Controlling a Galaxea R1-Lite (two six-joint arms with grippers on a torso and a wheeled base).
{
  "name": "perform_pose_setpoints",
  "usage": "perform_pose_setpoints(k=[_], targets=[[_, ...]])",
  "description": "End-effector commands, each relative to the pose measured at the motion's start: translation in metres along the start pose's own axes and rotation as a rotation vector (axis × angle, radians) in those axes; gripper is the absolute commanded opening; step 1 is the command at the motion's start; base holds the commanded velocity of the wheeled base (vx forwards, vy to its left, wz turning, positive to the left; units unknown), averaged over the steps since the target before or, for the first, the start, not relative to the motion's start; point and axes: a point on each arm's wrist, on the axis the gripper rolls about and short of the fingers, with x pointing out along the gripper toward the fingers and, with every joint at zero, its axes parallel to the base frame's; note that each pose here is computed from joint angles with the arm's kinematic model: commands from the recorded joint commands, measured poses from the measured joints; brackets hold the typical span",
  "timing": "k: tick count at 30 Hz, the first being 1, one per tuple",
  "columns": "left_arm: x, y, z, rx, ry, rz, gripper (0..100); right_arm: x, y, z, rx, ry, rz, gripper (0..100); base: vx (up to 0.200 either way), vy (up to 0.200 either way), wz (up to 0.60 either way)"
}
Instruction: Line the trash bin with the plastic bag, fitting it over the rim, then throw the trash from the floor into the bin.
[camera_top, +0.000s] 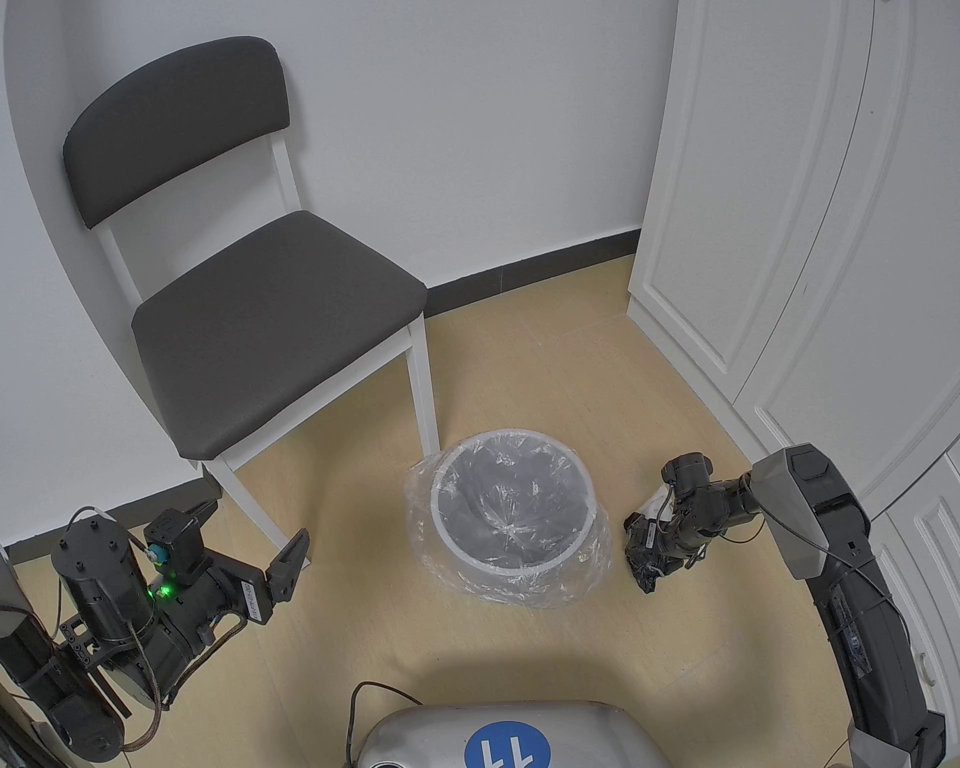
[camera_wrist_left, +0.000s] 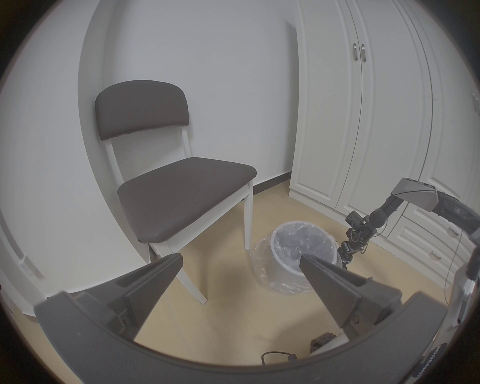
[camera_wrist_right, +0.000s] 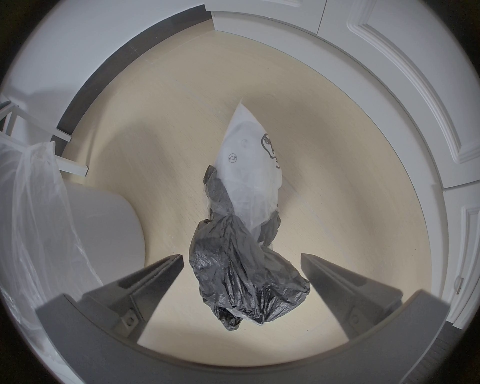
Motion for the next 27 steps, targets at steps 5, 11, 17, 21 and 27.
perform_pose_setpoints(k=[5,11,17,21,27], targets=[[-0.0027,0.0003,-0.0030,0.006,0.015,-0.002,100,-0.0001,0.0001,0.0000,0.000,-0.001,0.000,0,0.000,0.000,0.00],[-0.0027,0.0003,-0.0030,0.006,0.015,-0.002,100,-0.0001,0.0002,0.0000,0.000,0.000,0.001,0,0.000,0.000,0.00],[-0.0031,0.0004,-0.0025,0.005,0.013,-0.001,100,0.0000,-0.0006,0.0003,0.012,-0.001,-0.001,0,0.000,0.000,0.00],[-0.0041,0.0004,-0.0011,0.005,0.005,-0.002,100,-0.0006,-0.0003,0.0008,0.021,0.000,0.006,0,0.000,0.000,0.00],[-0.0059,-0.0027,0.0003,0.009,-0.004,-0.018,100,-0.0007,0.0013,0.0010,0.057,-0.009,0.003,0,0.000,0.000,0.00]])
